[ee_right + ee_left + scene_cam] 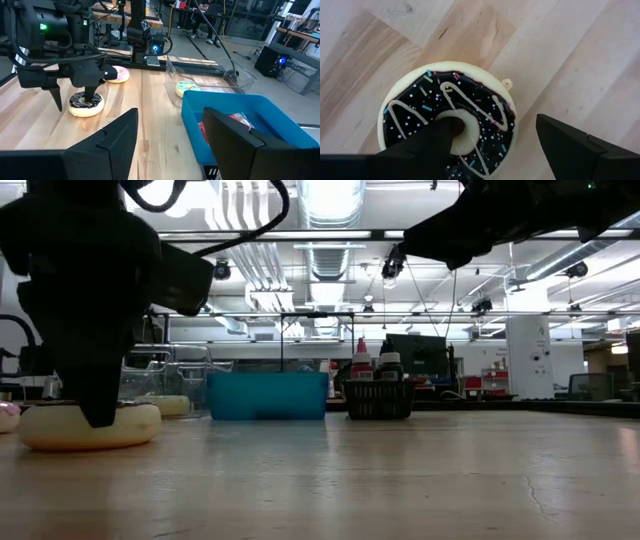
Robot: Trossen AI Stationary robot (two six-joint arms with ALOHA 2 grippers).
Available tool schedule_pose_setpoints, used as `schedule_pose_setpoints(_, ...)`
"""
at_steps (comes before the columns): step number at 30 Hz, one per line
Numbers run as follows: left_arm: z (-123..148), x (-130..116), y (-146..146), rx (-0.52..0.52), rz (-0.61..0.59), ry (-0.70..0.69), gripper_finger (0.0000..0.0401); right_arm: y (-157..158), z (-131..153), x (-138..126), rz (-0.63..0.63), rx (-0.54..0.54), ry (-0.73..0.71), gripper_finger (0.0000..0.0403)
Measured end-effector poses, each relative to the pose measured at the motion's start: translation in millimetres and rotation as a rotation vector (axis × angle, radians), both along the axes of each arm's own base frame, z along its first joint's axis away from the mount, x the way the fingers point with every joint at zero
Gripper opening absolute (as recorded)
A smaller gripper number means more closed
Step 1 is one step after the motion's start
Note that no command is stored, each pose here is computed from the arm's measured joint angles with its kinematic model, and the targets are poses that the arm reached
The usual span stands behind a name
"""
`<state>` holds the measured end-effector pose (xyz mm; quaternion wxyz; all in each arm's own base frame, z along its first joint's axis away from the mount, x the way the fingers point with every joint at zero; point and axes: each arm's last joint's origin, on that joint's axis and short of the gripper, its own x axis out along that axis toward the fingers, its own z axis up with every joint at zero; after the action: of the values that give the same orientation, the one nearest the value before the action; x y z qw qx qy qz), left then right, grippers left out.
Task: Pick & Place Food Item
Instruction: Put the black donut into the transparent bin
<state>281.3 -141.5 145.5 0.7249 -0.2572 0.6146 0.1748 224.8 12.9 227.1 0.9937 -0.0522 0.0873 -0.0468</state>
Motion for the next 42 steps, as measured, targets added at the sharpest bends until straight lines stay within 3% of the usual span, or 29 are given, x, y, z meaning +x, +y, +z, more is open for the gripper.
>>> schedule_pose_setpoints(13, -7.8, 0.4, -0.4, 0.006, -0.001, 0.024, 0.0282, 0.0, 0.0, 0.0, 0.001, -0.004, 0.000, 0.0221)
schedule_pose_setpoints(27, -8.2, 0.1, -0.2, 0.010, -0.017, 0.024, 0.0184, 0.0, 0.0, 0.0, 0.001, -0.004, 0.000, 0.0221)
schedule_pose_setpoints(42, -2.2, 2.0, -1.2, 0.000, -0.021, 0.003, 0.0178, 0.0, 0.0, 0.0, 0.001, -0.004, 0.000, 0.0221)
